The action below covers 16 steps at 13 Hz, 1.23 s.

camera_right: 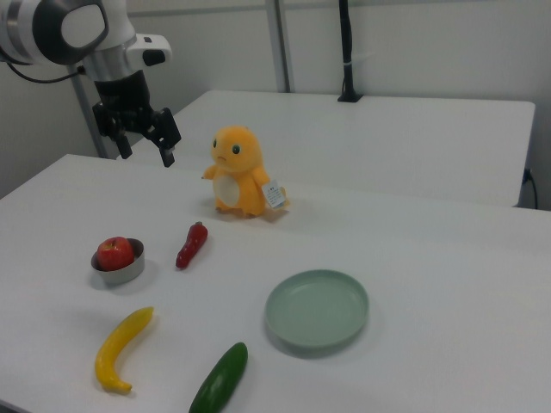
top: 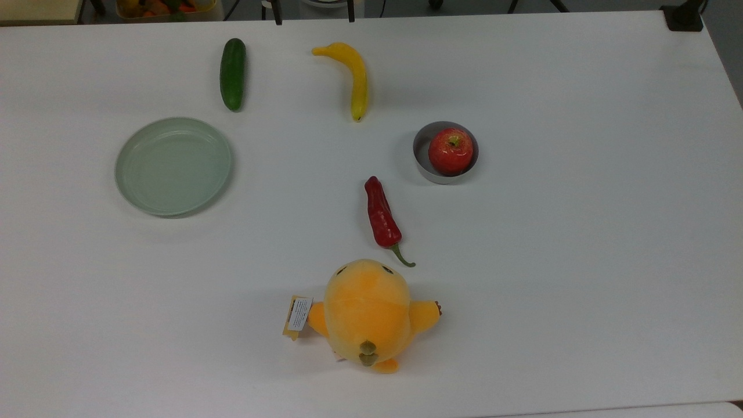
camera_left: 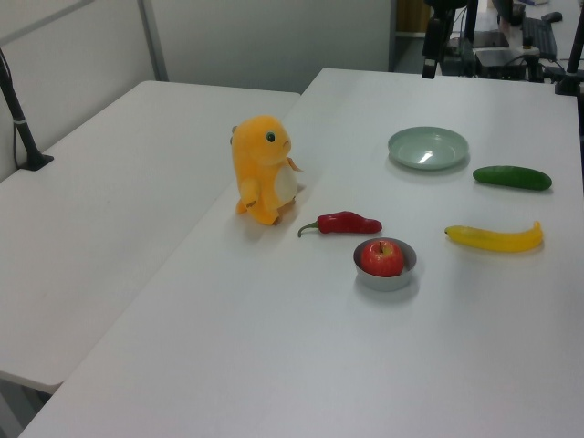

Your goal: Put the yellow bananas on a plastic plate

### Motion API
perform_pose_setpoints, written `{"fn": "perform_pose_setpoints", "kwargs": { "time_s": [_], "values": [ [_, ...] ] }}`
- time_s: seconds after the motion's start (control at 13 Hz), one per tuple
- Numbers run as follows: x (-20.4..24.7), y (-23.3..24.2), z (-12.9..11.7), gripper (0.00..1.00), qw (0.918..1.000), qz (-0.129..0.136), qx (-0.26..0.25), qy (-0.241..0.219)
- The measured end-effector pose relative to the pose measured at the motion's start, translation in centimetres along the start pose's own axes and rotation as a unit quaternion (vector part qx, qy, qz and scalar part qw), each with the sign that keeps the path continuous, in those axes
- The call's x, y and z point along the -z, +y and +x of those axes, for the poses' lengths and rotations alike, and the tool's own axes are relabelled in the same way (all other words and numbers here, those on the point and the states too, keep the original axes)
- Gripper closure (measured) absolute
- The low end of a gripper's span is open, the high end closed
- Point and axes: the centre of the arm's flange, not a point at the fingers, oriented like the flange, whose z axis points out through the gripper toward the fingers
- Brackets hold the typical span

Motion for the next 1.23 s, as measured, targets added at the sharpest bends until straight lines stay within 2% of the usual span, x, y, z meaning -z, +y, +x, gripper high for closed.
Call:
{"fn": "perform_pose_setpoints", "kwargs": {
  "time_s": [1.23],
  "values": [
    [-1.3, -0.6, -0.2, 0.00, 0.9999, 0.000, 0.005, -0.014]
  ]
}}
